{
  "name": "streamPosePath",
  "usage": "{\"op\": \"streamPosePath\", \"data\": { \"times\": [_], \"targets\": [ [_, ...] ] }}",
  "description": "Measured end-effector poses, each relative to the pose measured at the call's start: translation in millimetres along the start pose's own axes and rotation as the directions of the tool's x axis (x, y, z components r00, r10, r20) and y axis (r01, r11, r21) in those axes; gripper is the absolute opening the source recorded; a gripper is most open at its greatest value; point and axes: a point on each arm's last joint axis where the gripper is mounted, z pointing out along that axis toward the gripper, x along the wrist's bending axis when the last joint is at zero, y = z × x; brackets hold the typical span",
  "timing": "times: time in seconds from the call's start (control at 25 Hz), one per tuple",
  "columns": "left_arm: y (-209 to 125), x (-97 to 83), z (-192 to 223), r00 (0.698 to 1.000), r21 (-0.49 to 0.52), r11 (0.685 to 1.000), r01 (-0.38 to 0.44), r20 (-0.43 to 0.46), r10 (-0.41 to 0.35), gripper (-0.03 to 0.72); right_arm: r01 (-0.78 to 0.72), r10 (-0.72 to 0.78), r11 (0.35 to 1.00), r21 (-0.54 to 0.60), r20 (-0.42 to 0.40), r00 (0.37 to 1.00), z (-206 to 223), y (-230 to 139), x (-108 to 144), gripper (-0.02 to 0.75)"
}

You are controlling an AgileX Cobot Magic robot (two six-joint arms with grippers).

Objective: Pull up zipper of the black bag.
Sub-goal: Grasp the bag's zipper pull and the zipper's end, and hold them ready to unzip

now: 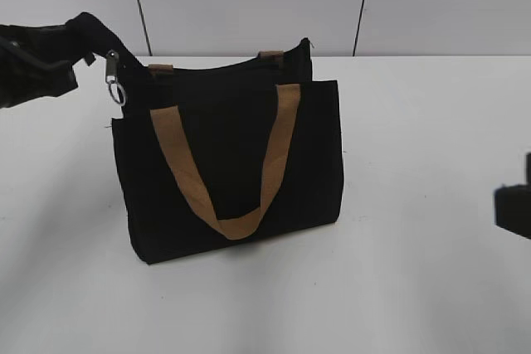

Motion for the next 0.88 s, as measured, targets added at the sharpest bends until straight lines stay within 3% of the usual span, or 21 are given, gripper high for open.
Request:
{"op": "streamPosePath", "data": {
  "times": [0.12,0.4,0.88],
  "targets": [
    [0,0.0,0,1.0,0.001,1.0,0.004,0.0,-0.004,0.001,0.008,-0.011,1.0,-0.028,-0.106,0.994,22,10,-6,0.422],
    [0,-0.1,0,1.0,0.004,1.0,0.012,0.0,-0.012,0.001,0.048,-0.062,0.997,-0.063,-0.248,0.967,79,19,-19,0.422],
    [0,-0.1,0,1.0,0.005,1.0,0.012,0.0,-0.012,0.001,0.21,-0.189,0.978,0.011,-0.395,0.899,185,53,0,0.422]
  ]
}}
